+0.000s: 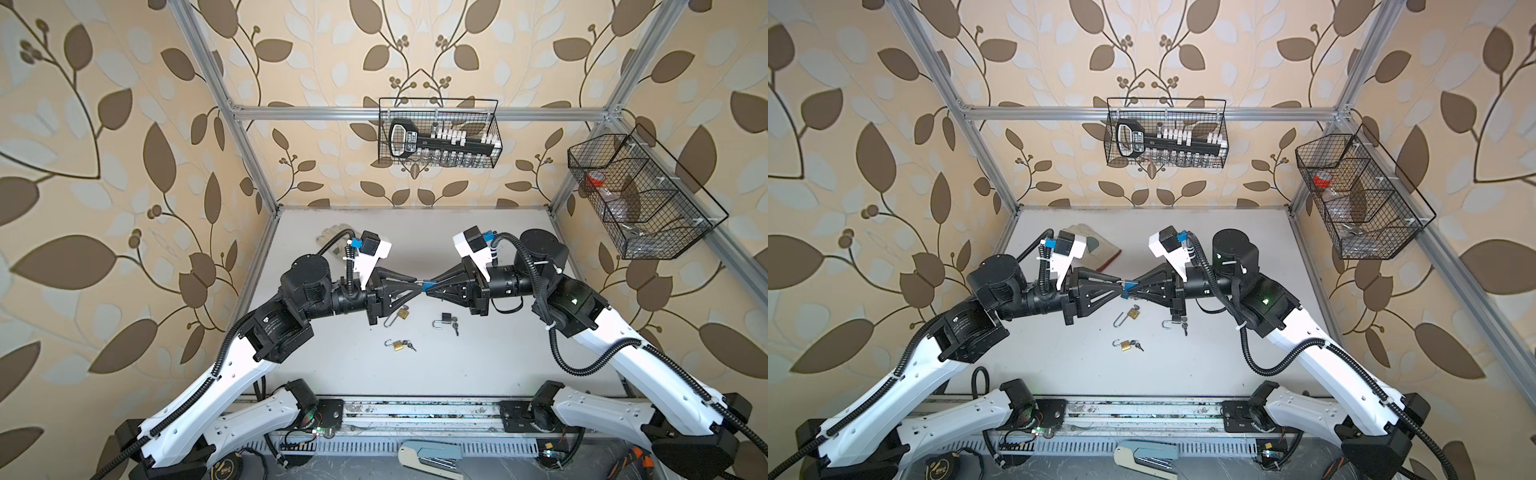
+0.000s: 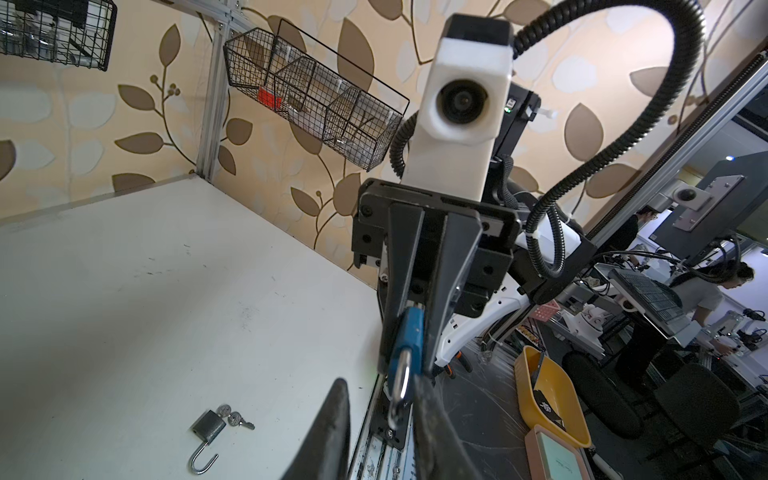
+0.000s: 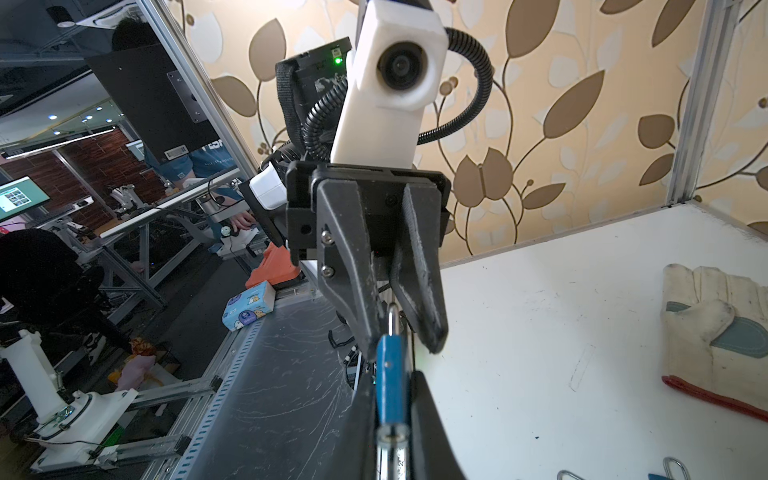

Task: Lock with the key

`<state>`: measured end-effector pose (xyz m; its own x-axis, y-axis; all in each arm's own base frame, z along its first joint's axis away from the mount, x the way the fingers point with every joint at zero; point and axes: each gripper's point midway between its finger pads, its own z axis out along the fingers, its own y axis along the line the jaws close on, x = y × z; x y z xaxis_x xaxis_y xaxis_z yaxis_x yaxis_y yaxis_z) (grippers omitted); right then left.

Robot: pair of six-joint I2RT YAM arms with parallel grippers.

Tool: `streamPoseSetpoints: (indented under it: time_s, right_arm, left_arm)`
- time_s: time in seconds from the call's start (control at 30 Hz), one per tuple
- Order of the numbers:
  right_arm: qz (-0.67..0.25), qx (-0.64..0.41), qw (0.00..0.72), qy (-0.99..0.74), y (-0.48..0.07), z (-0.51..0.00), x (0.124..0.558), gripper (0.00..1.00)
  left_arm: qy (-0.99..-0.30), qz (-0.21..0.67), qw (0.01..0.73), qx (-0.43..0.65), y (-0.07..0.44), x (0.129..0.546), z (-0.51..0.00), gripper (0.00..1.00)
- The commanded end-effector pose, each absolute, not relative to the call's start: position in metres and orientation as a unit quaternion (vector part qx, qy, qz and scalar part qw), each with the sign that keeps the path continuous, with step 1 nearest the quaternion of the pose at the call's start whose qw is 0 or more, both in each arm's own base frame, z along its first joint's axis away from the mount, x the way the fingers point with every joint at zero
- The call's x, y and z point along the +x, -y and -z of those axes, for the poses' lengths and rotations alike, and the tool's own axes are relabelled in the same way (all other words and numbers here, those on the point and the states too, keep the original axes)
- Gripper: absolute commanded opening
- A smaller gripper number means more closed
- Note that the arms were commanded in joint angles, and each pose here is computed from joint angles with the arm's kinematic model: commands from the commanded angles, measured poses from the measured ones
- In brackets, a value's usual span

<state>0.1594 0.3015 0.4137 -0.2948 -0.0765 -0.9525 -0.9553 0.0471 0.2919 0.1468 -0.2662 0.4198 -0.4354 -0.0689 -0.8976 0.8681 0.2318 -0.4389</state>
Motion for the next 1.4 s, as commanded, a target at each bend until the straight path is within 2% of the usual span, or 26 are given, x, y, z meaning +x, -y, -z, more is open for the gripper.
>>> streamPoseSetpoints:
  time_s: [0.0,0.27,0.47,0.53,0.57,0.6,0.63,0.73,0.8,0.97,1.1,1.23,1.37]
  right_arm:
    - [-0.541,-0.437,0.399,-0.597,-0.301,-0.408,0.156,0.0]
    - [-0.546,-0.44,0.393,-0.595,-0.301,-0.408,0.153,0.0]
    - [-0.548,-0.441,0.394,-0.592,-0.302,-0.41,0.153,0.0]
    - [-0.545,-0.441,0.398,-0.591,-0.301,-0.41,0.153,0.0]
    - [-0.542,-0.441,0.403,-0.592,-0.3,-0.41,0.154,0.09]
    - [-0.536,-0.438,0.41,-0.594,-0.299,-0.409,0.155,0.25]
    - [-0.529,-0.435,0.419,-0.596,-0.297,-0.409,0.157,0.33]
    - [-0.508,-0.425,0.446,-0.602,-0.29,-0.408,0.161,0.45]
    - [-0.488,-0.415,0.462,-0.614,-0.286,-0.402,0.168,0.49]
    - [-0.465,-0.405,0.466,-0.634,-0.282,-0.389,0.175,0.48]
    - [-0.469,-0.408,0.459,-0.634,-0.284,-0.388,0.174,0.33]
    - [-0.471,-0.411,0.456,-0.633,-0.285,-0.388,0.174,0.29]
    - [-0.466,-0.412,0.455,-0.637,-0.285,-0.386,0.175,0.19]
  left_arm:
    - [-0.613,0.556,0.463,0.318,0.26,0.134,-0.451,0.24]
    - [-0.615,0.557,0.459,0.319,0.262,0.135,-0.45,0.16]
    - [-0.615,0.559,0.454,0.321,0.265,0.135,-0.449,0.0]
    - [-0.615,0.558,0.454,0.321,0.264,0.135,-0.449,0.0]
    - [-0.617,0.557,0.456,0.319,0.263,0.136,-0.449,0.0]
    - [-0.618,0.555,0.458,0.317,0.262,0.136,-0.45,0.0]
    - [-0.618,0.554,0.46,0.315,0.262,0.137,-0.45,0.0]
    - [-0.618,0.553,0.463,0.313,0.26,0.136,-0.451,0.0]
    - [-0.62,0.551,0.464,0.312,0.26,0.137,-0.45,0.0]
    - [-0.619,0.55,0.467,0.311,0.258,0.136,-0.452,0.0]
    - [-0.619,0.549,0.466,0.312,0.258,0.136,-0.452,0.0]
    - [-0.618,0.549,0.468,0.312,0.257,0.136,-0.453,0.0]
    - [-0.619,0.547,0.47,0.311,0.256,0.135,-0.453,0.0]
